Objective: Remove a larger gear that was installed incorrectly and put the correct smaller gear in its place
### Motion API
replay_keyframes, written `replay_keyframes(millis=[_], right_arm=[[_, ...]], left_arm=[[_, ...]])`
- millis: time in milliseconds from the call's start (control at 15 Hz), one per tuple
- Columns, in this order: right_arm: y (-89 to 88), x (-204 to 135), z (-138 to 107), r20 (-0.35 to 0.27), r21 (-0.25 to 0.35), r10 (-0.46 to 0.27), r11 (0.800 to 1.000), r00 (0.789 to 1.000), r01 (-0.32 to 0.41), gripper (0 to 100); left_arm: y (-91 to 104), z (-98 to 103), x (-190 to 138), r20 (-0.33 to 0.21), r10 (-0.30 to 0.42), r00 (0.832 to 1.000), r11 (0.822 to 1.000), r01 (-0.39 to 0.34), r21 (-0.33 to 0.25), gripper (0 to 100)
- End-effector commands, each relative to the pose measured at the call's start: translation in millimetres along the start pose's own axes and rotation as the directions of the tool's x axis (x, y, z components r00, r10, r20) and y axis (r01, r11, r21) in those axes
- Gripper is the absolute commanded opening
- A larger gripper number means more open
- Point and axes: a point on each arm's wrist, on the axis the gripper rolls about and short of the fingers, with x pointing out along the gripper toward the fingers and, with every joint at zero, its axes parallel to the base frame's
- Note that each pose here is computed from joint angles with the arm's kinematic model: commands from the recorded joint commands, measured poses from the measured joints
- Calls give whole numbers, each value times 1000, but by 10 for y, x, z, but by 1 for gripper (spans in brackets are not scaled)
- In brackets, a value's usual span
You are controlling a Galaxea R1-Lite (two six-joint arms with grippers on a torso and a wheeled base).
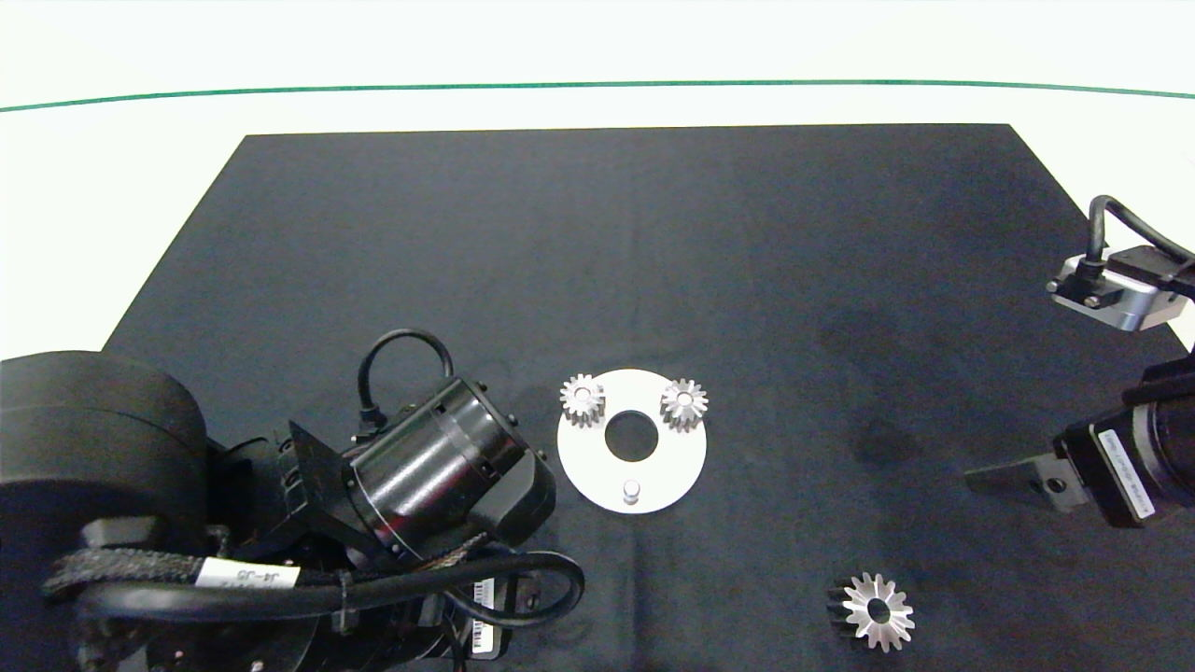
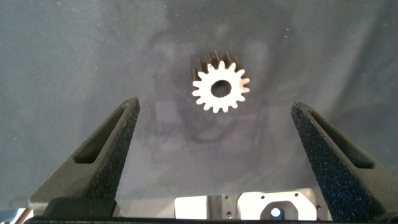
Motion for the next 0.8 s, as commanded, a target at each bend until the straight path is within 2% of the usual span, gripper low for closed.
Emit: replay_keyframes(millis=[67, 267, 467, 800], right_arm=[[1, 2, -9, -5, -1, 0, 1000, 1000, 0, 100], [6, 9, -10, -8, -3, 1, 1000, 1000, -1, 100], [13, 18, -15, -12, -6, 2, 1000, 1000, -3, 100], [22, 44, -20, -19, -9, 3, 1000, 1000, -3, 100]], left_arm=[[-16, -12, 47, -11, 15, 1000, 1000, -15, 3, 100], [-35, -17, 78, -15, 19, 1000, 1000, -18, 4, 100], [-67, -37, 169, 7, -6, 1000, 1000, 6, -6, 100], [-81, -45, 218, -2, 6, 1000, 1000, -6, -2, 100]])
